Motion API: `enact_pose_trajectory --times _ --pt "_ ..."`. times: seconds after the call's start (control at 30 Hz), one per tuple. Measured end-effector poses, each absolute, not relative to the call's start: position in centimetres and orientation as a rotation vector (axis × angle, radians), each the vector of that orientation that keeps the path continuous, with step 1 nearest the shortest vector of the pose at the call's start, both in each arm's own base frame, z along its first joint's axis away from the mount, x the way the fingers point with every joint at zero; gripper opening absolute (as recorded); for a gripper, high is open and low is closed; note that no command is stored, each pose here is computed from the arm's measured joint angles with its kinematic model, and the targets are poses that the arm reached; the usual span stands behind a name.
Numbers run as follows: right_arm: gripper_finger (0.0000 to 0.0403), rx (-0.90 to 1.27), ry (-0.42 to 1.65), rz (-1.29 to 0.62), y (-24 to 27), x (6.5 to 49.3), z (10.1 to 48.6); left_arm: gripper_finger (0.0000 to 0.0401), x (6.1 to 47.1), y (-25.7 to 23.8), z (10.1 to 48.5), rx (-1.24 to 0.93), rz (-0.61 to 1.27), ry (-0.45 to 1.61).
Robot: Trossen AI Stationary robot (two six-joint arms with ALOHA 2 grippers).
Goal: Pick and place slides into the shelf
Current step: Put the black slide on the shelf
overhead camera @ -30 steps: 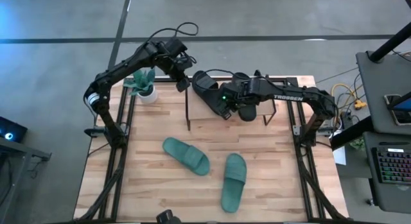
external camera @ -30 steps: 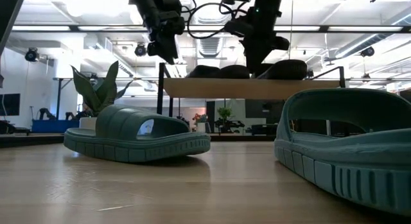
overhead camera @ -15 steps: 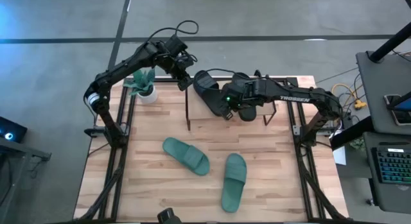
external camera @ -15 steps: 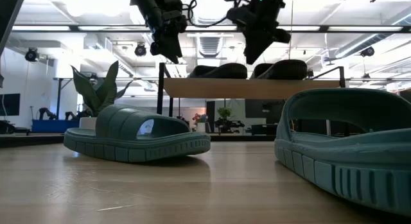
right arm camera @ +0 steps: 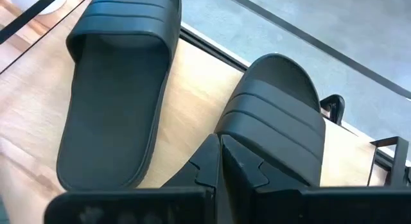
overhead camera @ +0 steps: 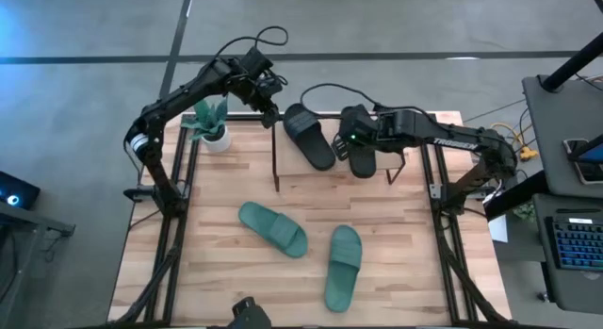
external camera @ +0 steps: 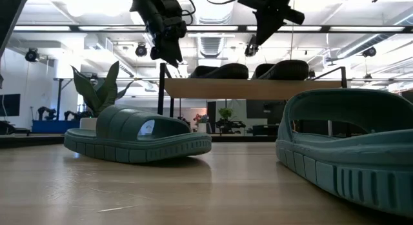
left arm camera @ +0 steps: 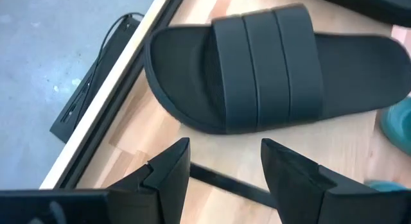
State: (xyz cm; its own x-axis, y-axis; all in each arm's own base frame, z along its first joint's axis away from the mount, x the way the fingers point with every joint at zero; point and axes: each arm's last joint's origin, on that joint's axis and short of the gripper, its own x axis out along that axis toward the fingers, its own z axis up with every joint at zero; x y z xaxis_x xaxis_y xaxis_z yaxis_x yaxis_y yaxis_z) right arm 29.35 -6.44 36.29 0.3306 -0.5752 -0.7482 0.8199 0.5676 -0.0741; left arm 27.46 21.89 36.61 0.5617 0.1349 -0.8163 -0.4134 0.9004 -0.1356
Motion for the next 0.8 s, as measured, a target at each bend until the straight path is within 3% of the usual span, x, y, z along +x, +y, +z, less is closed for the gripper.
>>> enact_pose_trajectory --times 0.33,0.8 --pt "0.0009 0.309 0.83 -0.939 -6.7 29.4 36.2 0.0176 29.4 23.5 33.5 -0.356 0.273 0.974" --pt "0.0009 0.317 0.835 -0.952 -7.2 29.2 36.1 0.0176 27.6 26.4 33.5 -0.274 0.44 0.984"
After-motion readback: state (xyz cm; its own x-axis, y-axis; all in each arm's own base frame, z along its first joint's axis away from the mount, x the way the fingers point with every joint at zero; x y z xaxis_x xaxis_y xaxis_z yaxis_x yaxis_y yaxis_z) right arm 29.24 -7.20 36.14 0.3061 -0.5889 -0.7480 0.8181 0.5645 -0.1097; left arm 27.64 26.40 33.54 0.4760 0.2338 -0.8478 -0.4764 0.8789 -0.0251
